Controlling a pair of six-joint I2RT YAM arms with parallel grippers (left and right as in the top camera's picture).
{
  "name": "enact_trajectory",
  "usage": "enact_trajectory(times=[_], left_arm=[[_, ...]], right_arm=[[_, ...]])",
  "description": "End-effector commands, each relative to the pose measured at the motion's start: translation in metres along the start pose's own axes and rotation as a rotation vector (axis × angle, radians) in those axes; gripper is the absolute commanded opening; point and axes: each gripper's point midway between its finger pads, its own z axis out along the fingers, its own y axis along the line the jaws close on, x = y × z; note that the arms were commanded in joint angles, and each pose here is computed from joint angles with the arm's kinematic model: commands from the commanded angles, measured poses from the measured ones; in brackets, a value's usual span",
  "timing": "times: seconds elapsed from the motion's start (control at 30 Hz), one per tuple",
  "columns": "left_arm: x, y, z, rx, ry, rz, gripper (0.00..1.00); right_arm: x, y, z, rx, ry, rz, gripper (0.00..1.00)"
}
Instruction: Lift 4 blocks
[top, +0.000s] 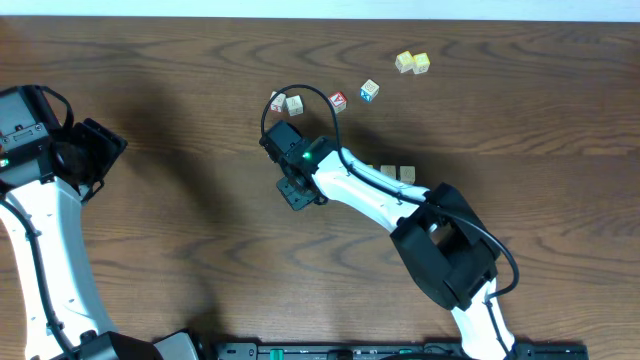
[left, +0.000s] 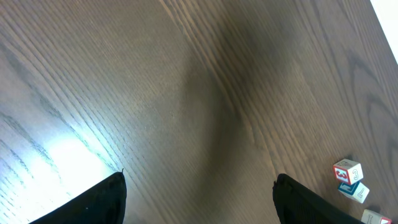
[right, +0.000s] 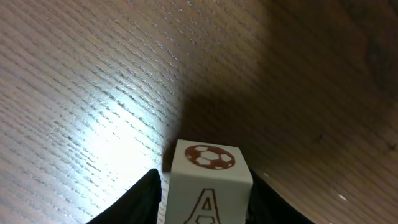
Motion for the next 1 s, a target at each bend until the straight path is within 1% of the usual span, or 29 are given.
enact_trajectory(times=[0.0, 0.17, 0.37, 0.53, 0.73, 0.87, 0.97], left_arm=[[-0.002, 0.001, 0.001, -0.008, -0.001, -0.004, 0.76], [-0.002, 0.001, 0.001, -0.008, -0.001, -0.004, 0.76], [-0.002, 0.001, 0.001, -0.008, -0.001, -0.004, 0.76], [-0.002, 0.001, 0.001, -0.008, 0.000, -0.004, 0.76], [-0.002, 0.001, 0.001, -0.008, -0.001, -0.004, 0.76], [-0.002, 0.001, 0.001, -0.008, -0.001, -0.004, 0.76], [-0.002, 0.001, 0.001, -0.008, -0.001, -0.004, 0.76]], right_arm=[[0.006, 0.000, 0.009, 0.003, 0.023, -0.006, 0.40], [0.006, 0.000, 0.009, 0.007, 0.022, -0.007, 0.38], [0.004, -0.002, 0.008, 0.018, 0.014, 0.010, 0.25], [-0.005, -0.014, 0.003, 0.072, -0.012, 0.068, 0.24], [-0.013, -0.028, -0.006, 0.079, -0.016, 0.229, 0.24], [-0.009, -0.049, -0.012, 0.099, 0.017, 0.387, 0.23], [-0.003, -0.065, -0.012, 0.108, 0.041, 0.487, 0.19]])
